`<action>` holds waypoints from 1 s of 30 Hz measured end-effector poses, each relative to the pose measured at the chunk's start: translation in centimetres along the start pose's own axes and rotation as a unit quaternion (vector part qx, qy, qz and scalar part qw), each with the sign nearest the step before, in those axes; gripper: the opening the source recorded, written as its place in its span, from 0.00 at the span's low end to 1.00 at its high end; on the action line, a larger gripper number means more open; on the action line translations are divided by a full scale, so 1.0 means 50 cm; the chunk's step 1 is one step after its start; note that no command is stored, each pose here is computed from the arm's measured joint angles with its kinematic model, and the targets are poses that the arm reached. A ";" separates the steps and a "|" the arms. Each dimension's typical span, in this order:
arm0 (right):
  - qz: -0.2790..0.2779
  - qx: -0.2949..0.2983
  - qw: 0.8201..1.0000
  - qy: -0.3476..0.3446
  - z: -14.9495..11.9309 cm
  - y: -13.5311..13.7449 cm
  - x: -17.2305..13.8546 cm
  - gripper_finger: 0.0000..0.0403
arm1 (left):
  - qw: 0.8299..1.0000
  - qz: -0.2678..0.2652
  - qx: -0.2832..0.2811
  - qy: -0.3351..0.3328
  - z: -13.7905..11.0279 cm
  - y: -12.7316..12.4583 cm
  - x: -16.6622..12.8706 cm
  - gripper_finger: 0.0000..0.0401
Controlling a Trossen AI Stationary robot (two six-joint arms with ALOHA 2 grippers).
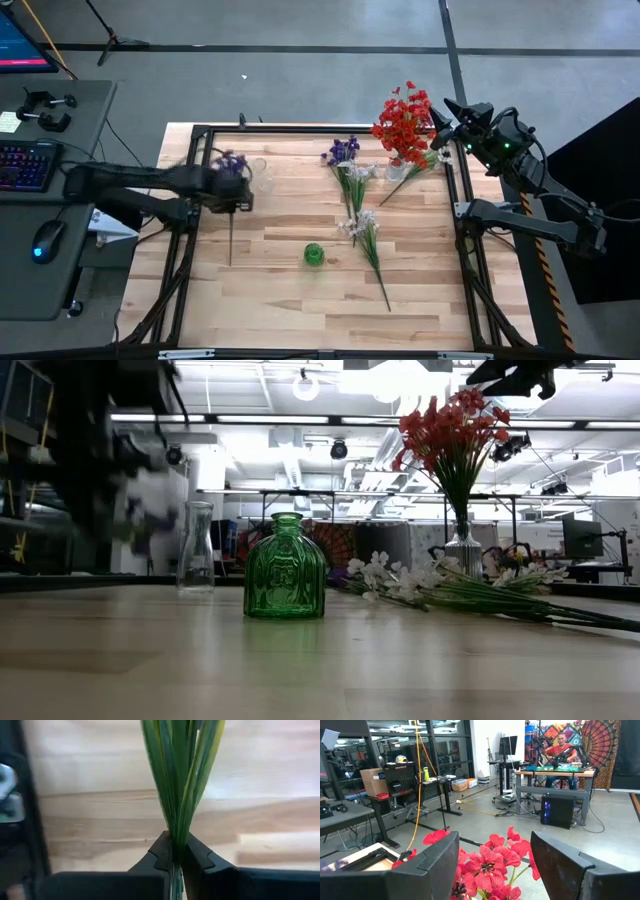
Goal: Sort flowers into vase by color
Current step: Put the left violet flowers into the top left transparent flower vase
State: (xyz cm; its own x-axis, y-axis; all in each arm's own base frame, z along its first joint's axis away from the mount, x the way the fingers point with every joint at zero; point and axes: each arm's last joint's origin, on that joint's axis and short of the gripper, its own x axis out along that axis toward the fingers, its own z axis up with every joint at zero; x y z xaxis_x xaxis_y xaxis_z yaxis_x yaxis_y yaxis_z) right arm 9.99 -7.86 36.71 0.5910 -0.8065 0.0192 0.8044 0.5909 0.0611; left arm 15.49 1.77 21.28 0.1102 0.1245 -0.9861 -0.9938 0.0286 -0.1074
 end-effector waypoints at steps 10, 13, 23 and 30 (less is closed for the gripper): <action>0.000 0.002 1.000 -0.001 0.000 0.000 0.000 0.59 | 0.923 -0.184 -0.020 -0.336 0.056 0.010 -0.237 0.00; 0.000 0.012 1.000 -0.001 0.000 0.000 0.000 0.59 | 0.889 -0.172 0.047 -0.422 0.089 -0.026 -0.291 0.00; 0.000 0.014 1.000 -0.001 0.000 0.000 0.000 0.59 | 0.809 -0.070 0.236 -0.533 0.178 -0.154 -0.347 0.00; 0.000 0.012 1.000 0.003 -0.001 0.000 0.000 0.59 | 0.816 -0.072 0.204 -0.535 0.137 -0.143 -0.298 0.00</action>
State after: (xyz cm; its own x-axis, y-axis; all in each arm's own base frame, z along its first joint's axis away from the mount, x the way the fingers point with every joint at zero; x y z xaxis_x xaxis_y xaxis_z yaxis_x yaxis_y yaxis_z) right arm 10.00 -7.87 36.65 0.5907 -0.8068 0.0137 0.8032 0.5895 0.0859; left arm 21.03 6.50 37.59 0.3922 0.8802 -0.2672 -0.9057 0.4203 0.0552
